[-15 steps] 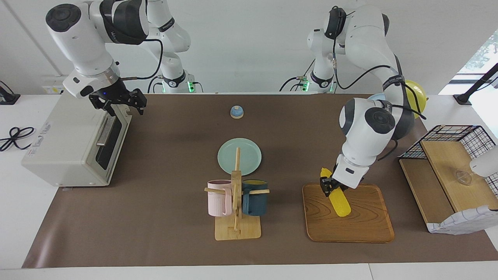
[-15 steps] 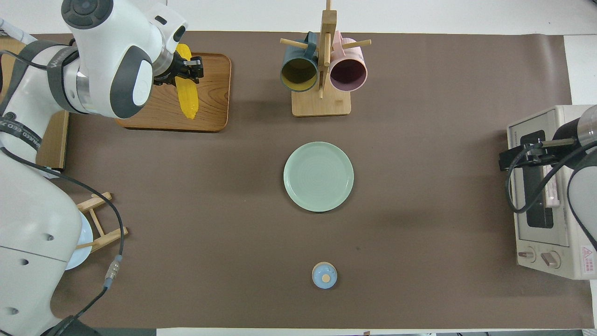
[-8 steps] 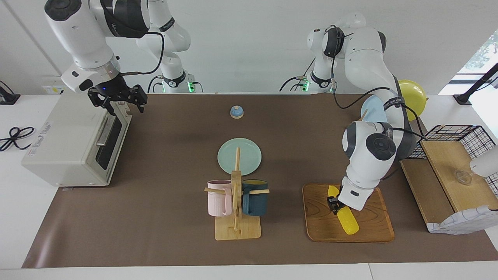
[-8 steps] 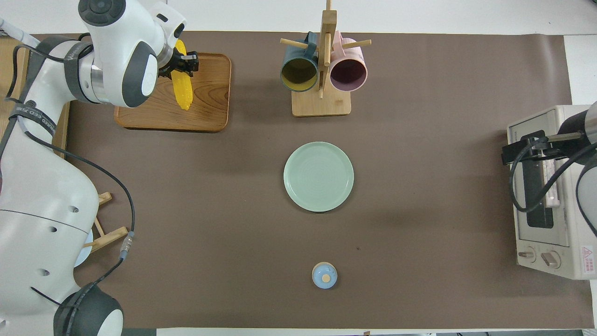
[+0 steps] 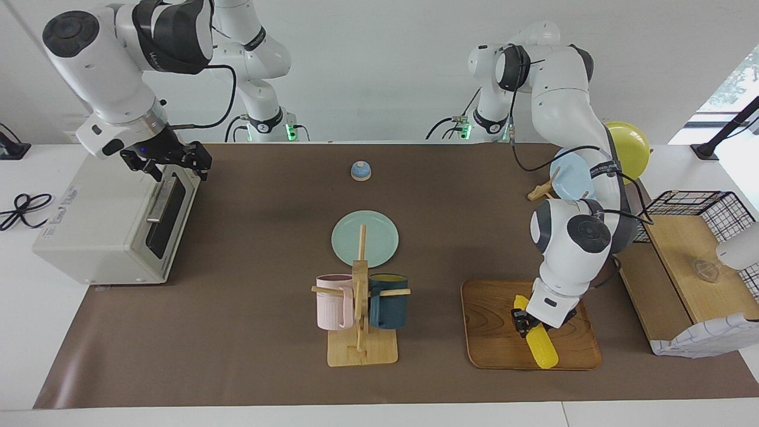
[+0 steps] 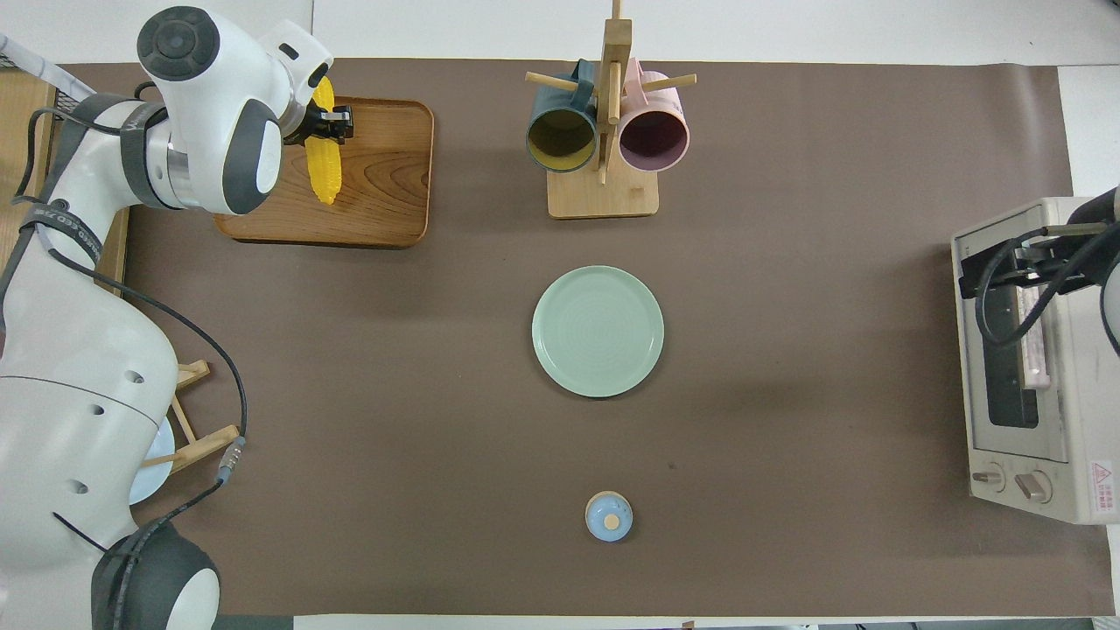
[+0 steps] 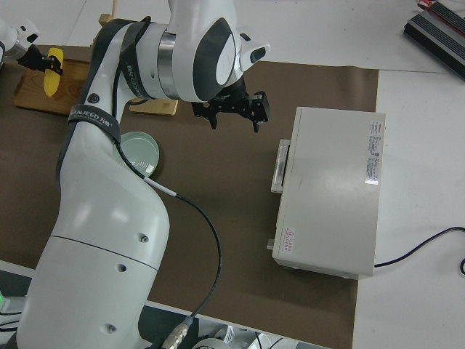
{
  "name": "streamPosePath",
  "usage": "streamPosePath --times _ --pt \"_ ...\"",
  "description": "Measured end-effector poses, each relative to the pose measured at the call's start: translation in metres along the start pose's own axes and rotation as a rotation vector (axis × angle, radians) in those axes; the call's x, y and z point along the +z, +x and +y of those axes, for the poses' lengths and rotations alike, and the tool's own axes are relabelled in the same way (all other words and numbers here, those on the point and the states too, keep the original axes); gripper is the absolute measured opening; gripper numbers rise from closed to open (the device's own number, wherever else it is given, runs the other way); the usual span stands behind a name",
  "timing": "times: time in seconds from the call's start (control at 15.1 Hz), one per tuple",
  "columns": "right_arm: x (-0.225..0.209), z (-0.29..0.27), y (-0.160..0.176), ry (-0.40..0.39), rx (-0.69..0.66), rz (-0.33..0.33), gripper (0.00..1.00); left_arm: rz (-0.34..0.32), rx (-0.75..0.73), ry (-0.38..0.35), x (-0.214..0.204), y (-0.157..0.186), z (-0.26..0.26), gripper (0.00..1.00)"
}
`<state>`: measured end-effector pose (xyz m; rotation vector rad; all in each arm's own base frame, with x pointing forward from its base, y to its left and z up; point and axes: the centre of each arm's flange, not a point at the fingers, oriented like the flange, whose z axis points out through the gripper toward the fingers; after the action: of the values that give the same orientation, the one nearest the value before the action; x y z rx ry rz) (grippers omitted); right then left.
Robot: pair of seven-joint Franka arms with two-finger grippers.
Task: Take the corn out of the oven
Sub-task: 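Open the left gripper to release the corn on the tray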
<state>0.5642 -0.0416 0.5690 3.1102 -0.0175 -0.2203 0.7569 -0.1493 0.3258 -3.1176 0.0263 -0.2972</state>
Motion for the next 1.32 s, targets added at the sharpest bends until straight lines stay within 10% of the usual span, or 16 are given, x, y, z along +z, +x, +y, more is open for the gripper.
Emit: streamPosePath --times 0.13,0.46,0.99,1.32 --pt "-0.003 0.009 0.006 0.001 0.016 0.002 1.00 -0.002 0.018 0.001 0.000 0.000 -0.003 0.50" --pt "-0.002 0.014 0.004 0.006 0.023 -0.017 1.00 -0.001 0.026 0.001 -0.005 -0.001 -0.004 1.00" --pt "0.000 0.006 -0.025 0.010 0.042 -0.028 1.00 -0.070 0.006 -0.037 -0.025 -0.008 0.002 1.00" --pt "-0.010 0.002 -0.040 0.011 0.035 -0.005 1.00 -0.113 -0.031 -0.066 -0.139 -0.015 -0.001 1.00"
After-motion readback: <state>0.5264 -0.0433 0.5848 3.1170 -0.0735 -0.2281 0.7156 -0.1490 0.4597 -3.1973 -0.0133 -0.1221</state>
